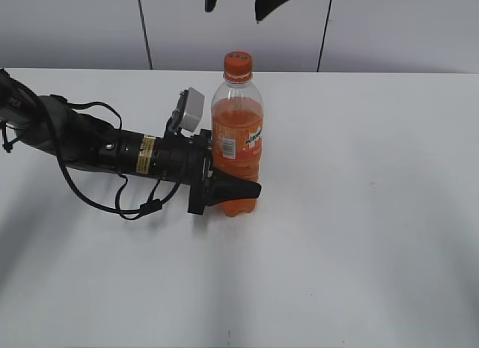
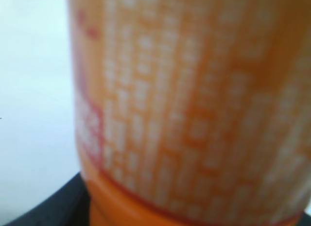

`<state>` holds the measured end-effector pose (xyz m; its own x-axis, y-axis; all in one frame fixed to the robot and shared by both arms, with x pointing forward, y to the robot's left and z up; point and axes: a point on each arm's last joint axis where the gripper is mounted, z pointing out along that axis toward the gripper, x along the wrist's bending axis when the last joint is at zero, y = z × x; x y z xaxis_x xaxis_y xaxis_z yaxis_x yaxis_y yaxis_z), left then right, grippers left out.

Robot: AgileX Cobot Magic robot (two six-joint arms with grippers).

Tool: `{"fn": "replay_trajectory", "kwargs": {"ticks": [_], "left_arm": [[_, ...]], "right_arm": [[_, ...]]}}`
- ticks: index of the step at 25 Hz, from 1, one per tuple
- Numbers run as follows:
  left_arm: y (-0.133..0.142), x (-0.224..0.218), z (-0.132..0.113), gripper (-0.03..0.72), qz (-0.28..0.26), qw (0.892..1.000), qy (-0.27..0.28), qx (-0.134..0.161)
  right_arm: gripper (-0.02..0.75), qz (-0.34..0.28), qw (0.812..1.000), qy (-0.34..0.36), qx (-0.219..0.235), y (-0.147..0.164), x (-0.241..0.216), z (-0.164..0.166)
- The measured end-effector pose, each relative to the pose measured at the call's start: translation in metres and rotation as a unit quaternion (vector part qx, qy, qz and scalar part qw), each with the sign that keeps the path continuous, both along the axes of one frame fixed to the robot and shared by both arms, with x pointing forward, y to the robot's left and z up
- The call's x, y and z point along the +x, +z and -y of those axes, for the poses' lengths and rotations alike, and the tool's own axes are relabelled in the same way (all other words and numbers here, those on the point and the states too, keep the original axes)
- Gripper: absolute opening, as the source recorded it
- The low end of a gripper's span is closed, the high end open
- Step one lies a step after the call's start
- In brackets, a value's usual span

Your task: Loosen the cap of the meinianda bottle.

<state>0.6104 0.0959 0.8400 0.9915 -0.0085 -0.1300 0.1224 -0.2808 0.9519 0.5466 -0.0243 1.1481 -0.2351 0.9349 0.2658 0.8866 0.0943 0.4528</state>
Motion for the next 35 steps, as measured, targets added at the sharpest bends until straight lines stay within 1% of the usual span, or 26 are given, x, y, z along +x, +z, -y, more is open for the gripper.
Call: {"fn": "replay_trajectory", "kwargs": {"ticks": [3,10,17,22,28,35], "left_arm": [[0.0,0.0,0.0,0.41,0.0,1.0,-0.001,-0.001],[0.0,0.0,0.0,0.41,-0.001,1.0,-0.001,0.0],[0.0,0.0,0.0,0.41,0.0,1.0,-0.001,0.0],[0.0,0.0,0.0,0.41,0.0,1.0,-0.001,0.0],[0.0,0.0,0.0,0.41,-0.001,1.0,-0.002,-0.001],[0.0,0.0,0.0,0.41,-0.001,1.0,-0.002,-0.001]], "right_arm": [[0.417,-0.014,1.0,-0.022,-0.008,-0.01,0.0,0.001],[0.417,-0.019,0.998,-0.052,-0.006,-0.011,0.002,0.003],[0.417,-0.031,0.998,-0.055,-0.01,-0.021,0.005,-0.001],[0.417,-0.032,0.998,-0.056,-0.01,-0.022,0.005,-0.001],[0.417,-0.05,0.997,-0.058,-0.027,-0.035,0.004,0.0],[0.417,-0.051,0.997,-0.061,-0.026,-0.036,0.004,0.0]]}}
